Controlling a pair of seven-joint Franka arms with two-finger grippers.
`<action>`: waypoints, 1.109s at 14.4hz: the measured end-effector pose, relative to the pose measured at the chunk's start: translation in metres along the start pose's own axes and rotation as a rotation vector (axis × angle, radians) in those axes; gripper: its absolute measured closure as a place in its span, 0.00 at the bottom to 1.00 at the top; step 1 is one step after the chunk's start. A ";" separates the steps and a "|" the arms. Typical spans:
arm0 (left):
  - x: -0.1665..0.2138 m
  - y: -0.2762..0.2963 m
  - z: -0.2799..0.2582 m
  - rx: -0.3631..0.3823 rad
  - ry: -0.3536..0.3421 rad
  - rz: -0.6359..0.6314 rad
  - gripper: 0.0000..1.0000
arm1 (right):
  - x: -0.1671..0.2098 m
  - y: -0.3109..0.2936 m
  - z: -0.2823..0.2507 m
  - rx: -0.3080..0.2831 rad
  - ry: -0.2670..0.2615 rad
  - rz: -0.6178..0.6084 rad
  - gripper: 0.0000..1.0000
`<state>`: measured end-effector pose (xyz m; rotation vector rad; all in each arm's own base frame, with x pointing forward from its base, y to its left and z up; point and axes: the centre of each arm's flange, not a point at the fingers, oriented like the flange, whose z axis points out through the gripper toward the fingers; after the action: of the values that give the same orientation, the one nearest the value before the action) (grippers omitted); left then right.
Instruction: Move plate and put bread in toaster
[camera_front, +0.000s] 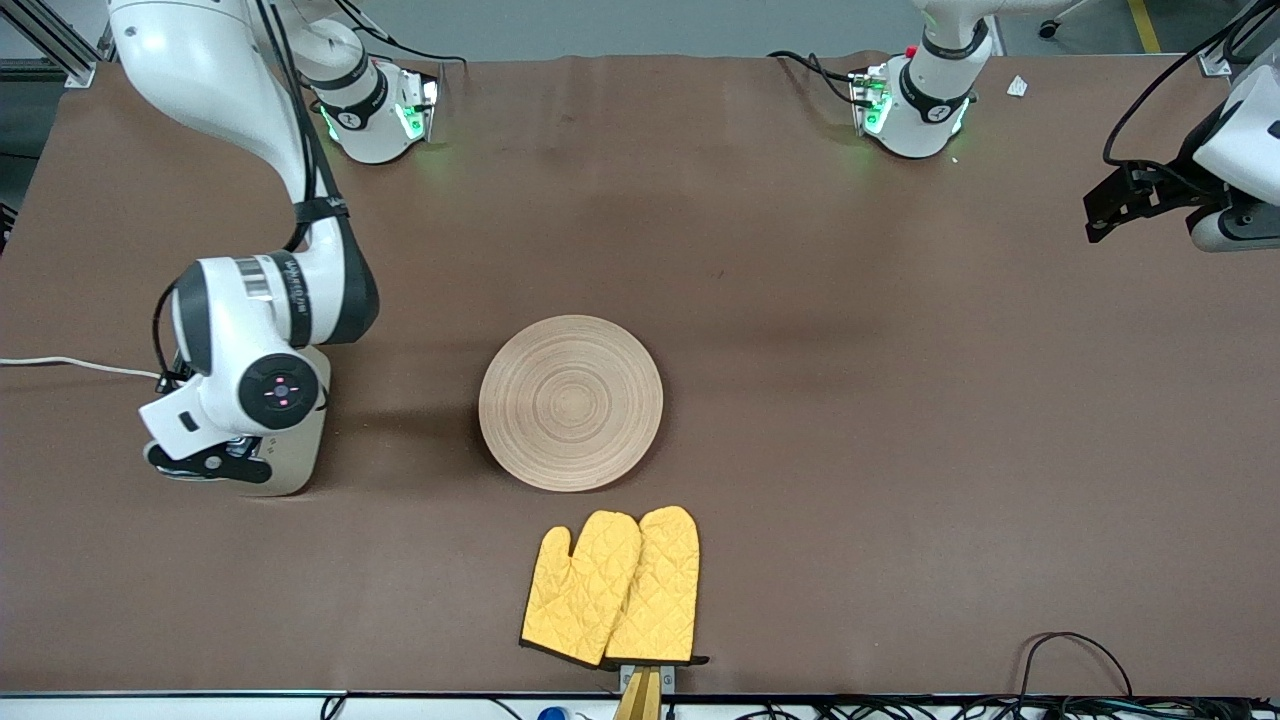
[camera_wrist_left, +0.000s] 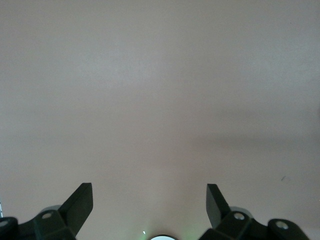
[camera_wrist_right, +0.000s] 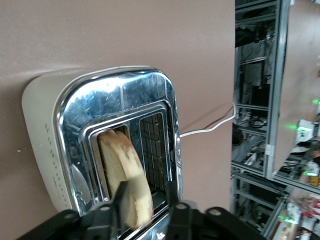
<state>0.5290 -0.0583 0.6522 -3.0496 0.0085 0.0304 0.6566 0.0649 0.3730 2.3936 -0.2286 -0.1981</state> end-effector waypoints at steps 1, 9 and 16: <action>0.000 0.001 0.000 0.000 0.000 0.001 0.00 | 0.001 0.004 -0.002 0.040 -0.009 0.002 0.48; 0.001 -0.011 0.002 -0.001 -0.003 -0.014 0.00 | -0.012 0.140 -0.028 0.598 -0.036 -0.117 0.00; 0.002 -0.024 0.000 -0.004 0.001 -0.008 0.00 | -0.072 0.241 -0.063 0.753 0.091 -0.074 0.00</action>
<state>0.5314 -0.0344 0.6541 -3.0537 -0.0034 0.0279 0.5733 -0.0548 0.5871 3.1527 -0.1925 -0.0329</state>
